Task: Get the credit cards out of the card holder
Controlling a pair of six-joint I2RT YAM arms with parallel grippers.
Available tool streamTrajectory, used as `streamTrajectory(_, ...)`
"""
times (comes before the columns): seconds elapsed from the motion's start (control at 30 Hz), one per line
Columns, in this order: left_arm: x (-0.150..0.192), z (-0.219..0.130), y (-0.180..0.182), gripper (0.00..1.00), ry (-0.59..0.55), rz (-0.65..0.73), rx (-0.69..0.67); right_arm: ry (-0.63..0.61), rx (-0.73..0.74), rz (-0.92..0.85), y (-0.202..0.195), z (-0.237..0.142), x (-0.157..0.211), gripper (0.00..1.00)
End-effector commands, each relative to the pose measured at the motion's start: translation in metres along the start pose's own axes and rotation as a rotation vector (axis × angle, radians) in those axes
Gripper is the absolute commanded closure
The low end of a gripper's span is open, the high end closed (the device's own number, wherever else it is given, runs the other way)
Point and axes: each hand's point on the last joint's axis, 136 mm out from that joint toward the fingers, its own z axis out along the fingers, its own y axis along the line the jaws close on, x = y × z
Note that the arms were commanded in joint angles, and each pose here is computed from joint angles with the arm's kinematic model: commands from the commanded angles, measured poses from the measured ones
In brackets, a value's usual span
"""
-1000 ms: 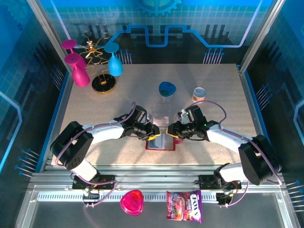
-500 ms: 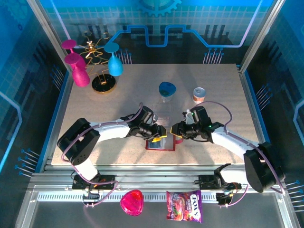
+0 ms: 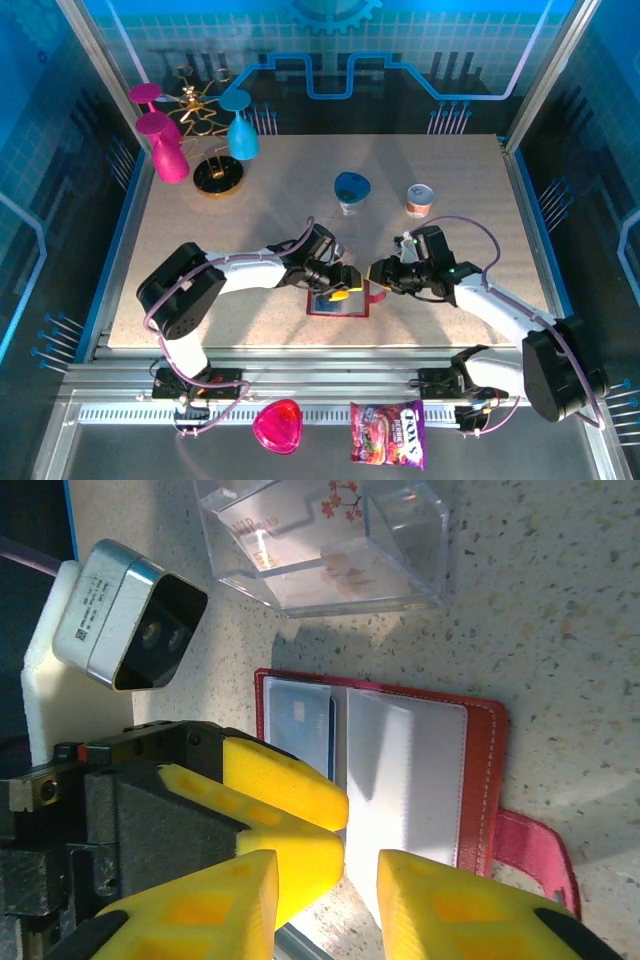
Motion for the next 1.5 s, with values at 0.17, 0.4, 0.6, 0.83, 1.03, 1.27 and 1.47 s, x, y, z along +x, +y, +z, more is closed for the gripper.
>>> streamTrajectory(0.17,0.0,0.009,-0.008,0.49,0.033,-0.004,0.016,-0.014,0.024,0.018,-0.012,-0.008,0.002,0.68)
streamTrajectory(0.4,-0.002,0.0,-0.01,0.49,-0.001,0.013,0.002,0.001,0.01,0.032,-0.012,-0.004,0.004,0.68)
streamTrajectory(0.6,-0.006,-0.014,-0.006,0.51,-0.04,0.01,-0.005,0.029,-0.008,0.039,-0.009,0.005,0.004,0.69)
streamTrajectory(0.83,-0.011,-0.032,0.007,0.57,-0.09,-0.015,-0.011,0.081,-0.015,0.026,-0.002,0.021,0.009,0.7)
streamTrajectory(1.03,-0.014,-0.047,0.021,0.59,-0.134,-0.044,-0.017,0.142,-0.02,0.003,0.008,0.04,0.018,0.71)
streamTrajectory(1.27,-0.014,-0.058,0.037,0.59,-0.166,-0.077,-0.02,0.215,-0.02,-0.02,0.016,0.063,0.028,0.71)
streamTrajectory(1.47,-0.013,-0.064,0.043,0.59,-0.181,-0.091,-0.024,0.261,-0.013,-0.019,0.013,0.077,0.036,0.71)
